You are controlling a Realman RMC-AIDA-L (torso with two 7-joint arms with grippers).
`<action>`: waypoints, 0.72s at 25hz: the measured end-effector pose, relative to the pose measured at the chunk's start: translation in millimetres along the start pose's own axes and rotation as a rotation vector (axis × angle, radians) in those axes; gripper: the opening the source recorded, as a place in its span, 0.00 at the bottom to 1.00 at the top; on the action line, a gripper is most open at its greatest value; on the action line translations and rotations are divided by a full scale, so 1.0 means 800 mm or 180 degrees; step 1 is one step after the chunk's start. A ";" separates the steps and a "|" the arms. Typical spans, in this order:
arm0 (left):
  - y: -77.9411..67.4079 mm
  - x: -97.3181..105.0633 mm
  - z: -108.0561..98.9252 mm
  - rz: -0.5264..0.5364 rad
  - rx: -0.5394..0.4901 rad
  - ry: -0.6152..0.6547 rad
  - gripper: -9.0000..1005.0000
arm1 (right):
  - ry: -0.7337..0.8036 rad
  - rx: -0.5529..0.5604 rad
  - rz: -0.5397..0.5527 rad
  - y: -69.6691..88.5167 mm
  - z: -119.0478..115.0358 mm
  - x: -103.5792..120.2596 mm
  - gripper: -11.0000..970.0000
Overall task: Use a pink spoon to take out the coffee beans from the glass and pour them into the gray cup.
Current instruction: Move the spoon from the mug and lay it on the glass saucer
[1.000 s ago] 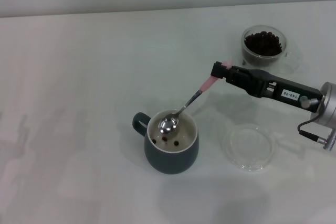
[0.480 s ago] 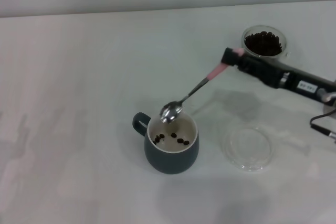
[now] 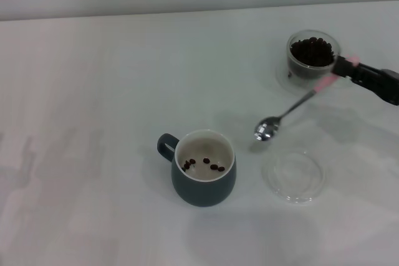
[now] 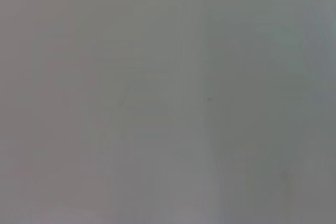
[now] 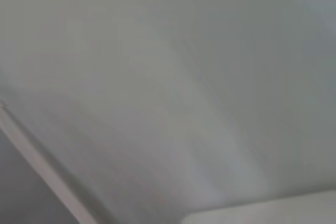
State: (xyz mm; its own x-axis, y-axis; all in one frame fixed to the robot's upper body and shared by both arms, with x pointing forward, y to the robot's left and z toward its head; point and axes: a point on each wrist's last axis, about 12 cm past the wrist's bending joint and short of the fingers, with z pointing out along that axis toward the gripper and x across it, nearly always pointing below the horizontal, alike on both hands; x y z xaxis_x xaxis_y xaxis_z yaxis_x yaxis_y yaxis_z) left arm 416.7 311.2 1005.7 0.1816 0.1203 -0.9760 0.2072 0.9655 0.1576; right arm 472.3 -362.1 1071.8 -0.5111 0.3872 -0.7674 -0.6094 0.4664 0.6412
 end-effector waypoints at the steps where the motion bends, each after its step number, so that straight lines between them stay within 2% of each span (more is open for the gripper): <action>1: 0.000 0.000 0.000 -0.0001 0.0000 0.0000 0.55 | 0.0015 0.0041 0.0014 -0.001 -0.006 0.001 0.17; 7: -0.001 -0.001 0.004 0.0001 0.0016 -0.0021 0.55 | 0.0215 0.0257 0.0092 -0.005 -0.027 0.016 0.17; 18: -0.001 -0.001 0.007 0.0002 0.0038 -0.0034 0.55 | 0.0495 0.0491 0.0106 -0.015 -0.030 0.032 0.17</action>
State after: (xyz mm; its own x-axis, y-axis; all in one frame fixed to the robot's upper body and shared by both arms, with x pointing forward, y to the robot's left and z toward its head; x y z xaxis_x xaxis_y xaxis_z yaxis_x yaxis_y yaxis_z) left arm 421.5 308.9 1007.4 0.1921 0.1182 -0.9742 0.2186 0.9626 0.1599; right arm 452.2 -376.7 1044.7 -0.6240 0.2825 -0.7286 -0.4968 0.5763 0.6489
